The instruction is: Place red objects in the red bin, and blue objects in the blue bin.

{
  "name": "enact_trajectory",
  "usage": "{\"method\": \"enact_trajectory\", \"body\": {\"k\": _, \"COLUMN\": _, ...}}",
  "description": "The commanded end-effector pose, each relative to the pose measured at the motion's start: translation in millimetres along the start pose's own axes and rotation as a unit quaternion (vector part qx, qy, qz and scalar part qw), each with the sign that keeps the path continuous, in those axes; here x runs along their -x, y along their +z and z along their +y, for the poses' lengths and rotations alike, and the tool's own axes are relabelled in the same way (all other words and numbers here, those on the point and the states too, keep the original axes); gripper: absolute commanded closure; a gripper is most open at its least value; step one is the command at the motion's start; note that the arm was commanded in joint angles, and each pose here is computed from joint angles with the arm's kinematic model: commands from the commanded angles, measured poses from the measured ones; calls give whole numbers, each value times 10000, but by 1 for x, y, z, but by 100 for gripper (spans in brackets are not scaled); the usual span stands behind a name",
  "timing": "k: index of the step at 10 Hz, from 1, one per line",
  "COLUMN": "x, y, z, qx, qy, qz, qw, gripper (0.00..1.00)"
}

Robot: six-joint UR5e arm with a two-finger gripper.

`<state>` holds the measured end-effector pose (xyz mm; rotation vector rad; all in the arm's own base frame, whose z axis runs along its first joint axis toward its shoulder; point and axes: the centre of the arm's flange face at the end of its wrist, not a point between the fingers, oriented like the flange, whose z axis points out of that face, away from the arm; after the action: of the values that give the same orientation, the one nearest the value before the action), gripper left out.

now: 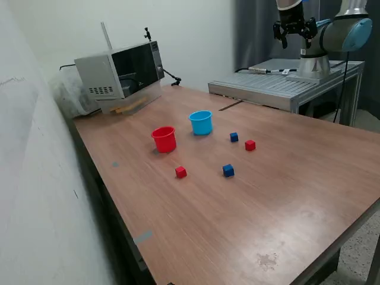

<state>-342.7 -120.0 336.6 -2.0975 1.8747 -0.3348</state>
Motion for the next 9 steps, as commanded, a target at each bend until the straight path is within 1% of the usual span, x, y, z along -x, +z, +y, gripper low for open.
{"method": "enact_trajectory", "body": {"k": 1, "x": -1, "y": 0, "z": -1, "qx": 18, "qy": 18, "qz": 4, "qw": 10000, "gripper": 0}}
{"method": "enact_trajectory", "body": {"k": 2, "x": 0, "y": -4, "z": 0, "qx": 63, "qy": 159, "qz": -8, "qw": 9999, "gripper": 0}}
{"method": "enact_trajectory", "body": {"k": 4, "x": 1, "y": -14, "z": 3, "qx": 155, "qy": 243, "qz": -5, "qw": 9996, "gripper": 0}}
{"method": "enact_trajectory", "body": {"k": 5, "x": 2, "y": -29, "z": 4, "qx": 301, "qy": 254, "qz": 12, "qw": 9992, "gripper": 0}}
{"method": "enact_trajectory", "body": {"k": 6, "x": 5, "y": -59, "z": 6, "qx": 590, "qy": 274, "qz": -6, "qw": 9979, "gripper": 0}}
{"method": "enact_trajectory", "body": {"k": 7, "x": 7, "y": -79, "z": 8, "qx": 773, "qy": 295, "qz": -21, "qw": 9966, "gripper": 0}}
{"method": "enact_trajectory", "body": {"k": 9, "x": 12, "y": -121, "z": 7, "qx": 1180, "qy": 333, "qz": -63, "qw": 9924, "gripper": 0}}
